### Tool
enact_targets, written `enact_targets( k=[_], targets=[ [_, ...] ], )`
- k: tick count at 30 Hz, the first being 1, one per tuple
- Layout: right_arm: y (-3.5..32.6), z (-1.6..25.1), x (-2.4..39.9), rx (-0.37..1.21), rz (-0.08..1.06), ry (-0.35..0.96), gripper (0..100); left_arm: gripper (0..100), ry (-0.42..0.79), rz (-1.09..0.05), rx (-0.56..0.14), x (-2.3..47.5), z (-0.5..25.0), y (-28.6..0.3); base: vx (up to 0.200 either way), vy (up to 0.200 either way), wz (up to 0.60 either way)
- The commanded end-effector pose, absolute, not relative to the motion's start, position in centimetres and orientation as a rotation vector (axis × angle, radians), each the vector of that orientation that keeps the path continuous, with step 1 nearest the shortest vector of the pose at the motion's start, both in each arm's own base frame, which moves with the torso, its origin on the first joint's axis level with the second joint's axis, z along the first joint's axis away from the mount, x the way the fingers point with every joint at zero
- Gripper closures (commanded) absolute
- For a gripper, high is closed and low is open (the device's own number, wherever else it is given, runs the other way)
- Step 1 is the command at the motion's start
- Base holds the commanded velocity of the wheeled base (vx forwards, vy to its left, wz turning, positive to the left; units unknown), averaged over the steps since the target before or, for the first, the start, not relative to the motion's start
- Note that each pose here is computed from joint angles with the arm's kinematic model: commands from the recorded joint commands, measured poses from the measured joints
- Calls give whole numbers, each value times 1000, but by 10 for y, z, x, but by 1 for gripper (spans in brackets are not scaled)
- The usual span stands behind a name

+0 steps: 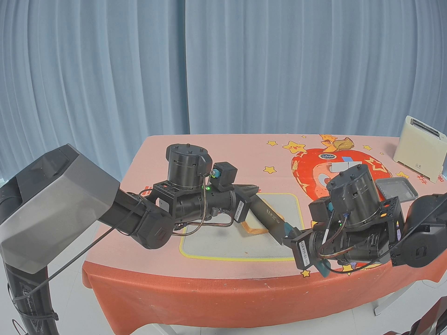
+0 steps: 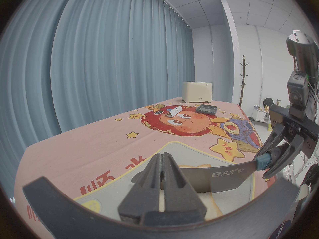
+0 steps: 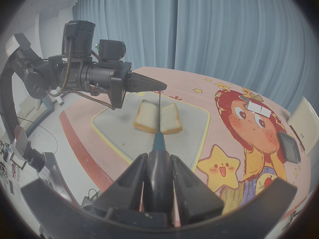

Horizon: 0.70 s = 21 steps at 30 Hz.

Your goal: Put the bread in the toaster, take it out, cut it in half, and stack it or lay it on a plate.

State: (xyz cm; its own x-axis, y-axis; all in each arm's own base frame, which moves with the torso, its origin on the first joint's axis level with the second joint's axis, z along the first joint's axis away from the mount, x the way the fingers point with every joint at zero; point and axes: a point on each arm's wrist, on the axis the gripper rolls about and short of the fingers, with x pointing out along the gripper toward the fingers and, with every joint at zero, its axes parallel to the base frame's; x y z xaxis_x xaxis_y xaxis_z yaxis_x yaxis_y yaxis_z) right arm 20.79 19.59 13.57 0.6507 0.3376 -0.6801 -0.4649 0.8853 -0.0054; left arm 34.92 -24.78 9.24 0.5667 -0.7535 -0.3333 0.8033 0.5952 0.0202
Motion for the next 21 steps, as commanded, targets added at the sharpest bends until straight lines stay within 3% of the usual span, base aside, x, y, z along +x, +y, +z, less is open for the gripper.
enact_targets(
  k=[1, 17, 21],
  targets=[
    [198, 136, 208, -188, 462, 728, 100, 100, 298, -920, 176, 349, 95, -248, 0, 0, 0],
    [202, 144, 203, -169, 488, 681, 100, 100, 313, -918, 179, 346, 93, -244, 0, 0, 0],
    [200, 132, 202, -190, 464, 698, 100, 100, 284, -918, 174, 349, 103, -247, 0, 0, 0]
  ],
)
